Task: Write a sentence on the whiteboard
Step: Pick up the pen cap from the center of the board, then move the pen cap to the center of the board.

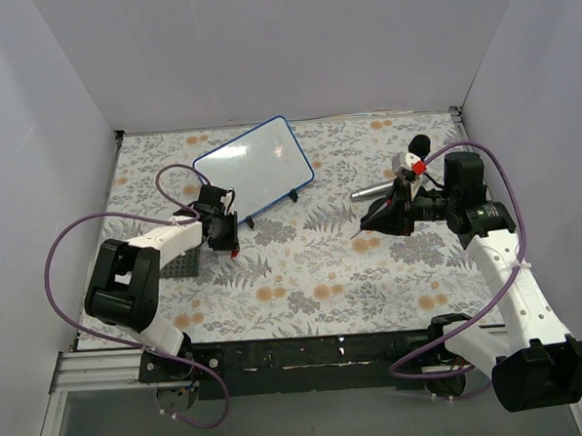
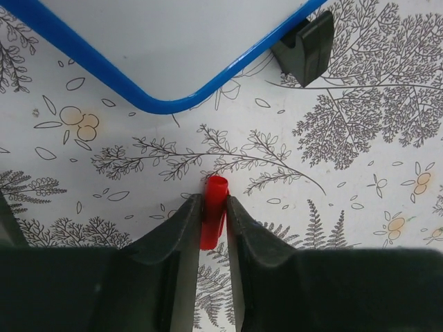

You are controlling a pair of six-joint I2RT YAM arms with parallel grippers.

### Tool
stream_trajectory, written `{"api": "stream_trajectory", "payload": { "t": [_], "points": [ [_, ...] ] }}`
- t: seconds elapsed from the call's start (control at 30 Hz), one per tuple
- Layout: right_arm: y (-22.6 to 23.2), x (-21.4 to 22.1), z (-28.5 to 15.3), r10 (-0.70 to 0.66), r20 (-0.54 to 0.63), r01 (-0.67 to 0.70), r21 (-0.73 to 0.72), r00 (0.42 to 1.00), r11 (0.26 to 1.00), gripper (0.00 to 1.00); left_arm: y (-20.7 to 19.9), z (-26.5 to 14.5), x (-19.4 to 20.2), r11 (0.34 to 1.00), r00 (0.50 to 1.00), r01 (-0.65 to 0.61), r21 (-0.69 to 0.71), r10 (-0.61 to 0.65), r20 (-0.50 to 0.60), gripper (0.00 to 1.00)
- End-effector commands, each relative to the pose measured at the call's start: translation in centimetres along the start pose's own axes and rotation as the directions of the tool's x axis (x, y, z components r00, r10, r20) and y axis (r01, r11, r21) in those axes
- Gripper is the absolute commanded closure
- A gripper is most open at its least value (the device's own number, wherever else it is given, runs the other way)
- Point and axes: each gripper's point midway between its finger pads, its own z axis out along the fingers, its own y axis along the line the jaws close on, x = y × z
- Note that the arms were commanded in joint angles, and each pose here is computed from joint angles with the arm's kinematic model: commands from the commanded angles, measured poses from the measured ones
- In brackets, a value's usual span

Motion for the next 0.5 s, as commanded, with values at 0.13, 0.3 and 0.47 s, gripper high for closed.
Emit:
{"api": "stream_trajectory", "payload": {
  "t": [0.13,0.3,0.47],
  "points": [
    [0.3,-0.7,0.0,-0.034,0.027,0.035,-0.019,0.999,0.999,0.99,2.5,-1.9,1.4,0.985,0.999,0.005,-0.173,-0.013,-0.046,0.94],
    [0.4,-0.9,-0.1,-0.040,0.032,0.041,-0.022,0.999,0.999,0.99,3.0,-3.4,1.8,0.975,0.995,0.076,-0.207,-0.086,-0.041,0.96],
    [0.8,-0.9,-0.1,-0.044,0.040,0.045,-0.031,0.998,0.998,0.99,5.1,-4.0,1.5,0.959,0.983,0.179,-0.221,-0.182,0.006,0.84]
  ]
}}
